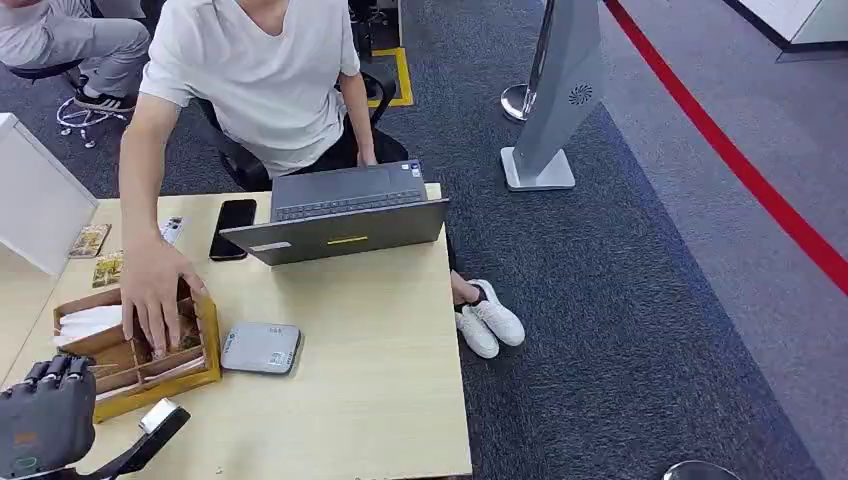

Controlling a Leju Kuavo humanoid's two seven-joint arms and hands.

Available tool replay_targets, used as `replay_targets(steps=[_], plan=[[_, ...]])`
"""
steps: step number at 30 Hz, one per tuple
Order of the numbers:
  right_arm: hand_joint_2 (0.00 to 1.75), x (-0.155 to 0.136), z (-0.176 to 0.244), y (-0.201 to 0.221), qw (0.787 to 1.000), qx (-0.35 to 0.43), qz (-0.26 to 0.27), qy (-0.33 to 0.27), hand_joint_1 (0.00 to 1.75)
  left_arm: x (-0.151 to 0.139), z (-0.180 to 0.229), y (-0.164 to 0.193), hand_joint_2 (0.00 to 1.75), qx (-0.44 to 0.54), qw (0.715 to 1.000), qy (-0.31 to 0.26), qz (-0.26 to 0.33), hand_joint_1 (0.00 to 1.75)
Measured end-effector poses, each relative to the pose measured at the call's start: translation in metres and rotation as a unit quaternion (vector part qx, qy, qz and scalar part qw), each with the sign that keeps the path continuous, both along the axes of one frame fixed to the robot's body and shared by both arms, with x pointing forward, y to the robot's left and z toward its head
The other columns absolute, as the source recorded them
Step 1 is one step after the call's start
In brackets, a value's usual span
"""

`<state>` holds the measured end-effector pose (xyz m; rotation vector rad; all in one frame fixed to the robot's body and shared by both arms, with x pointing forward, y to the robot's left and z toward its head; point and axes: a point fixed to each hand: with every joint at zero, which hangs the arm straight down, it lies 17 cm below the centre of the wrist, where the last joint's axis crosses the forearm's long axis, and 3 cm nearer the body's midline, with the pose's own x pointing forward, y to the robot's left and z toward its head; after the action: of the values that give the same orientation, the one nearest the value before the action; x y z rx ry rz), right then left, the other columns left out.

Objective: Pass the card to the sensor for recognition and then transmit it.

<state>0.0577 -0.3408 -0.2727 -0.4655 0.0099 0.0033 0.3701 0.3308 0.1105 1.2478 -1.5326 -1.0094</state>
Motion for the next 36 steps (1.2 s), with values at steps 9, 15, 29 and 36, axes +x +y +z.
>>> replay_targets(steps=[9,15,29,36], plan=[[1.75,0.001,0.0,0.0,1.0,0.0,0.002,-0.002,0.0,0.001,0.006,0.0,1.75,0.007,1.0,-0.006,-0.01,1.75],[1.75,0.001,0.0,0.0,1.0,0.001,0.006,-0.001,0.0,0.005,0.011,-0.003,1.75,0.004,1.0,-0.014,-0.015,1.75],[1.75,0.034,0.002,0.006,0.993,0.002,0.116,-0.017,0.0,0.138,0.159,-0.009,1.75,0.07,0.973,-0.22,-0.013,1.75],[1.75,0.053,0.005,0.016,0.989,0.008,0.143,-0.025,0.0,0.2,0.197,-0.01,1.75,0.078,0.971,-0.224,0.0,0.0]])
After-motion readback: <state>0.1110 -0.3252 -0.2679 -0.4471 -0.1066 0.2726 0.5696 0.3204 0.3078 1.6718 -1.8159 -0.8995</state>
